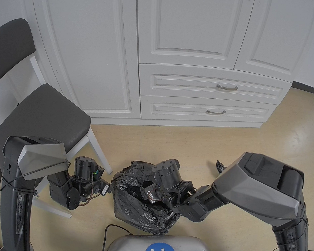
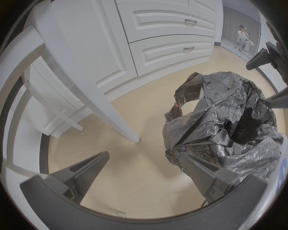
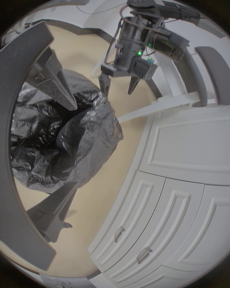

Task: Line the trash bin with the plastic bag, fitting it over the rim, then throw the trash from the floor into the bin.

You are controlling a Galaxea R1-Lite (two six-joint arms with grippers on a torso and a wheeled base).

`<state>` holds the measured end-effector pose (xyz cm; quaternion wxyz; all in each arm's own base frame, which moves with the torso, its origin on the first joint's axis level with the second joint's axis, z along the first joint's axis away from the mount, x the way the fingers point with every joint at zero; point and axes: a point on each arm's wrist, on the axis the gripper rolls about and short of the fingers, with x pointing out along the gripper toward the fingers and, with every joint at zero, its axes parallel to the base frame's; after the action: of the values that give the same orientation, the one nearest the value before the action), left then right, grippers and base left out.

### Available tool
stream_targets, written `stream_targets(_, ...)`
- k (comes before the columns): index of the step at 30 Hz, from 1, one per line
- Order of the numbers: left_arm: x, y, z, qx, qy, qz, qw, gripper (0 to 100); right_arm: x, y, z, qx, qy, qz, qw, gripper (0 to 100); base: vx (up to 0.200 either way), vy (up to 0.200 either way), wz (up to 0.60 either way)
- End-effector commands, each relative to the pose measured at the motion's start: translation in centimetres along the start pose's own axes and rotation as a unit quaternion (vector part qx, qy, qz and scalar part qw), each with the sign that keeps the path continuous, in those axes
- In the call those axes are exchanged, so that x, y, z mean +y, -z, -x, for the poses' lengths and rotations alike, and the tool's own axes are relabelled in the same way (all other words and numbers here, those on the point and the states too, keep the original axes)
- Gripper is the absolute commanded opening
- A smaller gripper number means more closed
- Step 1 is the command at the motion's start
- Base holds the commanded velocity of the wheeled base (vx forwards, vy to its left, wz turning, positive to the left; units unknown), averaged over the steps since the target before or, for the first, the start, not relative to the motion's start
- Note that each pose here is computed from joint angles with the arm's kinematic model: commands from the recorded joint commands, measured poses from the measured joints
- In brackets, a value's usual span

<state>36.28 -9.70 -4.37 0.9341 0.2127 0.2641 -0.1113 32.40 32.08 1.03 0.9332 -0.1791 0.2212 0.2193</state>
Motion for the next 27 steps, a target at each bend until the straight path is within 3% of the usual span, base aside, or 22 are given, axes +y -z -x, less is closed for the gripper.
stream_targets(1,0.0,0.0,0.0,0.001,0.0,0.0,1.0,100,0.2,1.3,-1.9,0.019,0.028,0.007,0.9994,100,0.0,0.0,0.0)
stream_targets(8,0.0,0.1,0.0,0.001,-0.001,-0.001,1.0,100,-0.2,1.4,-2.4,0.024,0.039,0.009,0.9989,100,0.0,0.0,0.0)
stream_targets(13,0.0,0.0,0.0,0.001,-0.001,0.0,1.0,100,-1.4,0.3,-4.5,0.002,0.102,-0.004,0.9948,100,0.0,0.0,0.0)
stream_targets(27,0.0,0.1,0.0,0.002,-0.002,-0.001,1.0,100,-5.3,-2.8,-6.1,-0.029,0.154,-0.041,0.9868,100,0.0,0.0,0.0)
